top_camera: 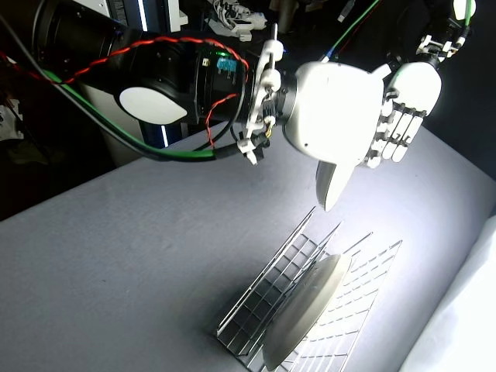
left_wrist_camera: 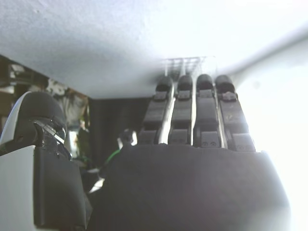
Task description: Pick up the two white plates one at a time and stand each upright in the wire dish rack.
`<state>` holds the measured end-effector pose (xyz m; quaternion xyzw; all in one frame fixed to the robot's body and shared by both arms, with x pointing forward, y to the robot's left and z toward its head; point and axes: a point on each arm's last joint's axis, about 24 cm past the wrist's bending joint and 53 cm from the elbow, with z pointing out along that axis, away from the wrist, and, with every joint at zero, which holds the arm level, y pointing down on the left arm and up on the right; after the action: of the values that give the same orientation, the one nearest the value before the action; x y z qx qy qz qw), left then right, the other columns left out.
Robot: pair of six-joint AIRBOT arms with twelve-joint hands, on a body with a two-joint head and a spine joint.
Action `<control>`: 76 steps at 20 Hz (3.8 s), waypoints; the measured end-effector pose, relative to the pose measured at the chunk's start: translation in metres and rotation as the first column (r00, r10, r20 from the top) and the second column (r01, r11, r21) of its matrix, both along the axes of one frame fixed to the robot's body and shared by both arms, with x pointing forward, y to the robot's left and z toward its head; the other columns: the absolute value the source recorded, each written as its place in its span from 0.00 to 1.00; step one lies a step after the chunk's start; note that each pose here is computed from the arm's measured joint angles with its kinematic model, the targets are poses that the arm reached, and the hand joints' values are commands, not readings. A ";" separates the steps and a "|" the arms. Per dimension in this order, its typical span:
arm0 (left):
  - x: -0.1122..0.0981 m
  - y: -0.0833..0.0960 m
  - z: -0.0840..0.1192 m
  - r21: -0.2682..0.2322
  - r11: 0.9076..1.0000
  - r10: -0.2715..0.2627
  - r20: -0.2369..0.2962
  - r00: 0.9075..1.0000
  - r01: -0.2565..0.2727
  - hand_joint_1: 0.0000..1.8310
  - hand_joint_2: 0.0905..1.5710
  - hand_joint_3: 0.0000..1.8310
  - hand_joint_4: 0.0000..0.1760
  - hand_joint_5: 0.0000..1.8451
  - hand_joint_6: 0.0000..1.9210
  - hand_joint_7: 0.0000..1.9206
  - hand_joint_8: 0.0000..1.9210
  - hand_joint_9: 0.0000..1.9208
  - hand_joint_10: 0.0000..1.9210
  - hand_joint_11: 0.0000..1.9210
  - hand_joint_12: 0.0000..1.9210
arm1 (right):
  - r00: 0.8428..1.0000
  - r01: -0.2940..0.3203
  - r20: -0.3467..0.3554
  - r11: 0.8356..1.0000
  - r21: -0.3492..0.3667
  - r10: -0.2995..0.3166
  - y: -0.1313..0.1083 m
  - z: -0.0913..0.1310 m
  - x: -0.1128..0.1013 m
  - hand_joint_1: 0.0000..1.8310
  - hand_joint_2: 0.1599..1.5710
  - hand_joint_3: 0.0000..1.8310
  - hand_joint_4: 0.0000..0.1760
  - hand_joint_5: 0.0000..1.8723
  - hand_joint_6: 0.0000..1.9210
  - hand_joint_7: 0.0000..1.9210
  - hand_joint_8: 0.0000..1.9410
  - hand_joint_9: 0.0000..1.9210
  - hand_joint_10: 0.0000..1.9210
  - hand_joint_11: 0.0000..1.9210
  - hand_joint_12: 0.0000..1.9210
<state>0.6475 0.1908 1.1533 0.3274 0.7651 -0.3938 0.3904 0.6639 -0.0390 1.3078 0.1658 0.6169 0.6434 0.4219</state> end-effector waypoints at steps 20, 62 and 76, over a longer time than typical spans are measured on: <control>-0.001 -0.001 -0.001 0.004 1.000 -0.008 0.000 1.000 0.008 0.00 0.68 0.00 0.00 0.00 0.00 0.00 0.00 0.00 0.00 0.00 0.00 | 0.981 0.175 -0.058 0.975 -0.140 -0.185 -0.078 -0.062 0.056 0.75 0.69 0.00 0.00 0.49 0.58 0.50 0.51 0.44 0.64 0.41 0.67; -0.032 -0.024 0.010 -0.049 0.991 -0.126 -0.021 0.992 0.125 0.00 0.68 0.00 0.00 0.00 0.00 0.00 0.00 0.00 0.00 0.00 0.00 | 0.548 -0.024 0.667 0.807 -0.591 0.504 0.026 -0.034 -0.104 0.44 0.64 0.00 0.00 0.09 0.01 0.07 0.01 0.06 0.01 0.00 0.23; -0.061 -0.042 0.005 -0.032 0.978 -0.207 -0.031 0.978 0.206 0.00 0.67 0.00 0.00 0.00 0.00 0.00 0.00 0.00 0.00 0.00 0.00 | 0.519 -0.030 0.674 0.800 -0.600 0.525 0.022 -0.031 -0.117 0.30 0.73 0.00 0.00 0.14 0.00 0.13 0.00 0.12 0.01 0.00 0.37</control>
<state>0.5867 0.1491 1.1579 0.3927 0.7278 -0.4486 0.3389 0.5466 -0.0175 1.2764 -0.3757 0.5176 0.5148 0.5709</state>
